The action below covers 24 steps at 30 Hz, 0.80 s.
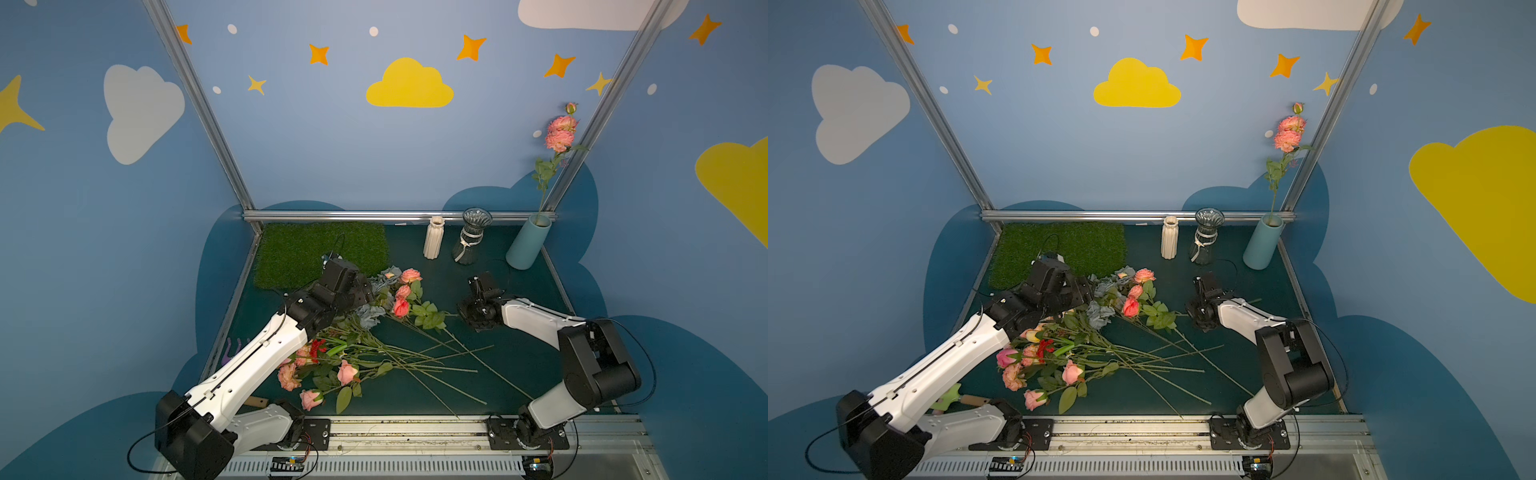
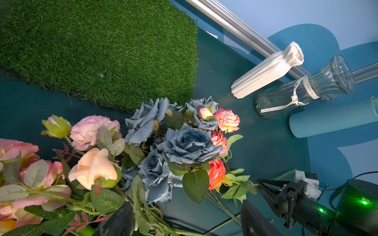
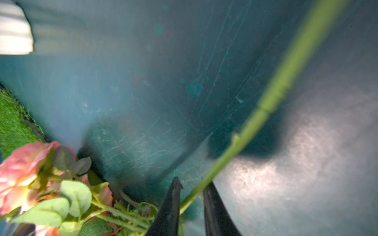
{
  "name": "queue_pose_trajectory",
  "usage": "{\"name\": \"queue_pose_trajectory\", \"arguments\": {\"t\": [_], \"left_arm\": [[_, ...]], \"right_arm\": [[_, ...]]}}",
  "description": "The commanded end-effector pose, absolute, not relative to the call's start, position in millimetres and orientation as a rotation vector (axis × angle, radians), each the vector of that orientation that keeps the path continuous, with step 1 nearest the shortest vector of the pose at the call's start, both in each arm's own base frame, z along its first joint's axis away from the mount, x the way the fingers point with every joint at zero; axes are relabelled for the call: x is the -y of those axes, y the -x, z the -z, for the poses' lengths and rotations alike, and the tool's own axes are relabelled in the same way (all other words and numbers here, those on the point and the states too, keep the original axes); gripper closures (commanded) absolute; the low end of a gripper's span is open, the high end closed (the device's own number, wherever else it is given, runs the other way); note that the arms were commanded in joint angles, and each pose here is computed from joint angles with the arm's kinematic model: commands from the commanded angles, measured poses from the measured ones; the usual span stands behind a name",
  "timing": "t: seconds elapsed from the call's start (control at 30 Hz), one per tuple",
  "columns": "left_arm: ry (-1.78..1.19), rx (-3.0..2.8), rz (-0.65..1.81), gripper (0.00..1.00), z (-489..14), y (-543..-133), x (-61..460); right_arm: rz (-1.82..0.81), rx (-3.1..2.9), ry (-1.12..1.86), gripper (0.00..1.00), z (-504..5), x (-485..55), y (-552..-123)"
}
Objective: Place the pink flowers into the vase
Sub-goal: Pick up the flower at the center of the board.
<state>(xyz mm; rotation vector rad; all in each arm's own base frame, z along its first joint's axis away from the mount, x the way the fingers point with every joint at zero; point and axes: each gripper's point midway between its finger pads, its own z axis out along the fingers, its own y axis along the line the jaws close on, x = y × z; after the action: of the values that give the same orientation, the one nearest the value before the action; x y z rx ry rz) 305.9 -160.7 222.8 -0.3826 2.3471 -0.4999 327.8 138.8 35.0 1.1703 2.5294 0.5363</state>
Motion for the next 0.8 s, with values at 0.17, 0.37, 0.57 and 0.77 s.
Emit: {"name": "queue_pose_trajectory", "arguments": {"t": [0.17,0.37,0.57,0.77], "left_arm": [[0.370,-2.307,0.526,0.17,-238,-298,155],[0.372,-2.304,0.534,0.17,-239,-295,153],[0.370,-2.299,0.543,0.17,-241,-294,154],[0.358,-2.299,0.558,0.17,-243,-293,156]], "right_arm": [[-0.601,-2.463,-1.209,0.94,-27,-140,-336],[-0.673,-2.375,-1.183,1.00,-42,-140,-339],[-0.744,-2.238,-1.149,1.00,-73,-137,-338],[-0.813,-2.092,-1.010,1.00,-125,-146,-341]]}}
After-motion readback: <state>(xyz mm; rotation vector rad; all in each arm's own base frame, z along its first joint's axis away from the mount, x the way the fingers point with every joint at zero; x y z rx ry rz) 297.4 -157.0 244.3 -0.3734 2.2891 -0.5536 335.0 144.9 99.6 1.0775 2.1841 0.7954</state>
